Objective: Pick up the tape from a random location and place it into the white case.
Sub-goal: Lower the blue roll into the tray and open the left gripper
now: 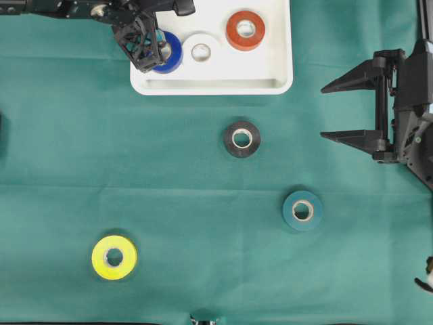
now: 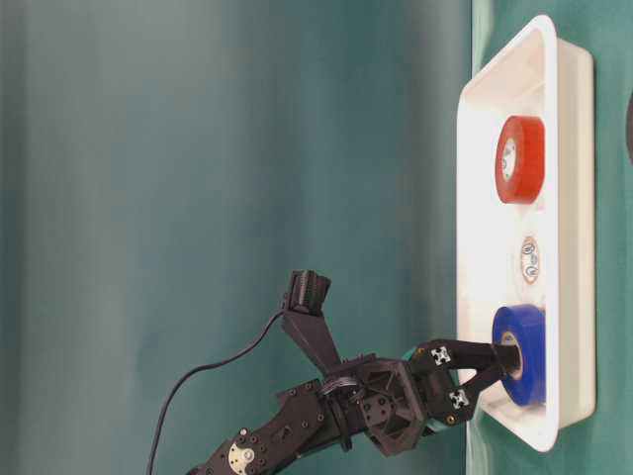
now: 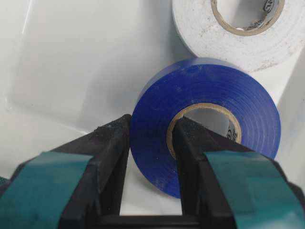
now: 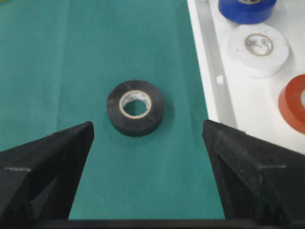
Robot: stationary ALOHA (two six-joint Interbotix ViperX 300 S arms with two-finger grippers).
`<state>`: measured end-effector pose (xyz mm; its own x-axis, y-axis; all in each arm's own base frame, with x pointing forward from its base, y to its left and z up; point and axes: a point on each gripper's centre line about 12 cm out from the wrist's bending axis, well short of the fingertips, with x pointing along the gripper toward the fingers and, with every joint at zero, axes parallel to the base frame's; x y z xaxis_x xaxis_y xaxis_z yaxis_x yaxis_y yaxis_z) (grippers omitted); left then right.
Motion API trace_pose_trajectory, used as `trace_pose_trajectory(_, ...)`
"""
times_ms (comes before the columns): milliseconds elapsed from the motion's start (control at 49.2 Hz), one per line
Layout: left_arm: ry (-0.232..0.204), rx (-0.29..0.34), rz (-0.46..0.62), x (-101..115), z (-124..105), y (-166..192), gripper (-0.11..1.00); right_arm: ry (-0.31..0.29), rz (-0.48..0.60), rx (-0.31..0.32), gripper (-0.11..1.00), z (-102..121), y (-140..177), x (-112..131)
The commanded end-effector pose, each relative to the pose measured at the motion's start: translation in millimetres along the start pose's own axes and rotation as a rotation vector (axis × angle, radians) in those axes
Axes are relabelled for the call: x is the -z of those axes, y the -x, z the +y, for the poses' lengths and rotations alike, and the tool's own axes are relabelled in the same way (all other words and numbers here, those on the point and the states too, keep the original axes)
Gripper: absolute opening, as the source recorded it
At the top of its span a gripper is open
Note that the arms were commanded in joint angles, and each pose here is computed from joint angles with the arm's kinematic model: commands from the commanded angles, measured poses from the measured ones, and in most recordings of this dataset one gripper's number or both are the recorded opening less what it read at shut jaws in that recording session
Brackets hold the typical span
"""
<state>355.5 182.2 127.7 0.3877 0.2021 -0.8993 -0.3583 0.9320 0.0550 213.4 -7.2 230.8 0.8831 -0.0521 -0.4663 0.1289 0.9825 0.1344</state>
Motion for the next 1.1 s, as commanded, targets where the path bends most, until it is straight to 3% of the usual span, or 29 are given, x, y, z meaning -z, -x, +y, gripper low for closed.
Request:
trace_pose_trajectory(0, 0.006, -0.004, -0.037, -9, 2, 9, 0.27, 0.003, -0.031, -0.006, 0.88, 2, 1, -12)
trace_pose_trajectory(203, 0.004, -0.006, -0.052, -12, 2, 11, 0.82, 0.004, -0.032, -0.006, 0.88, 2, 1, -12)
trace_pose_trajectory(305, 0.004, -0.007, -0.059, -15, 2, 13, 0.98, 0.003, -0.03, -0.005, 0.88, 2, 1, -12)
trace_pose_trajectory(630, 0.003, -0.008, -0.069, -17, 3, 23, 0.96, 0.003, -0.031, -0.006, 0.88, 2, 1, -12)
trace_pose_trajectory(1077, 0.003, -0.013, -0.107, -31, 5, 104, 0.96, 0.001, -0.035, -0.006, 0.88, 2, 1, -13)
